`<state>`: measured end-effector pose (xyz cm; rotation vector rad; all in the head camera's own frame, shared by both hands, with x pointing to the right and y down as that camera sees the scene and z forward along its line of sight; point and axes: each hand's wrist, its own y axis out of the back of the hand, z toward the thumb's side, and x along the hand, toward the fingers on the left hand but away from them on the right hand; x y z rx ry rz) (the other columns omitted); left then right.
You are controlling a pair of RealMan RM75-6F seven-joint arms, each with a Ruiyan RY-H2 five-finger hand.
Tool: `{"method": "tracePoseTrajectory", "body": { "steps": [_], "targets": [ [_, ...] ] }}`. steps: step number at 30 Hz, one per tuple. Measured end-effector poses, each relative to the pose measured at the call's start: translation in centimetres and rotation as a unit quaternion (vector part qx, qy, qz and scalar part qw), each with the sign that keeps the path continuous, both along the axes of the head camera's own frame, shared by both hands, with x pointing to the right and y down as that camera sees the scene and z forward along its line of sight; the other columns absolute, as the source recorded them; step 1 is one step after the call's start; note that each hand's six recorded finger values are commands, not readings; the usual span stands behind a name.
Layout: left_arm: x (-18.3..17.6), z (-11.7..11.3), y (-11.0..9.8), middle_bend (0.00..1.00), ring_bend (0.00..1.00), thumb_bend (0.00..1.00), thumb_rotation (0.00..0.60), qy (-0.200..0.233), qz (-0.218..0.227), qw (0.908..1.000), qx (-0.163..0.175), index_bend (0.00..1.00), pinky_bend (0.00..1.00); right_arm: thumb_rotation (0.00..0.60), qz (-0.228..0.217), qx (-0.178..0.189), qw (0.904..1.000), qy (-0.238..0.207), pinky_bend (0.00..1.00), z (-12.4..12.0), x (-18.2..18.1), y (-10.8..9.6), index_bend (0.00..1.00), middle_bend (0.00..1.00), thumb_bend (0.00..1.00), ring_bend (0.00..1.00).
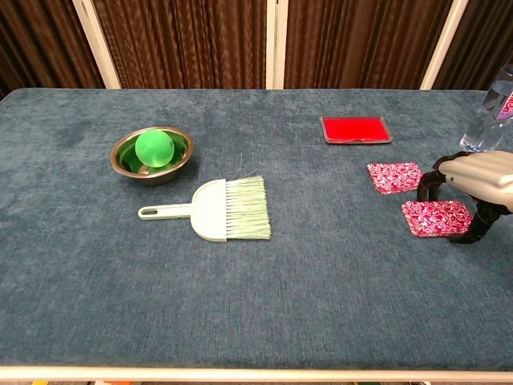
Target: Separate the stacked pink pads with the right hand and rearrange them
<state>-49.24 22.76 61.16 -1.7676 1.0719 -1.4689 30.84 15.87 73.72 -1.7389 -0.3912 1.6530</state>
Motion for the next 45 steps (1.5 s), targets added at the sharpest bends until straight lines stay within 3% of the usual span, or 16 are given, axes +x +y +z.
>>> {"method": "tracePoseTrajectory", "body": {
  "steps": [33,45],
  "targets": [
    [-0.1,0.2,0.2,0.09,0.01,0.0,0.6,0.001,-0.001,1.0,-0.008,0.11,0.12,0.6,0.002,0.021,0.9998,-0.006,0.0,-0.9,-0.1,-0.5,0.41,0.4,0.14,0.08],
    [0.0,0.0,0.1,0.09,0.01,0.0,0.6,0.004,0.0,1.0,-0.004,0.11,0.12,0.6,-0.023,0.035,0.9987,-0.027,0.0,-1.9,-2.7,-1.2,0.41,0.4,0.14,0.08]
  ]
}}
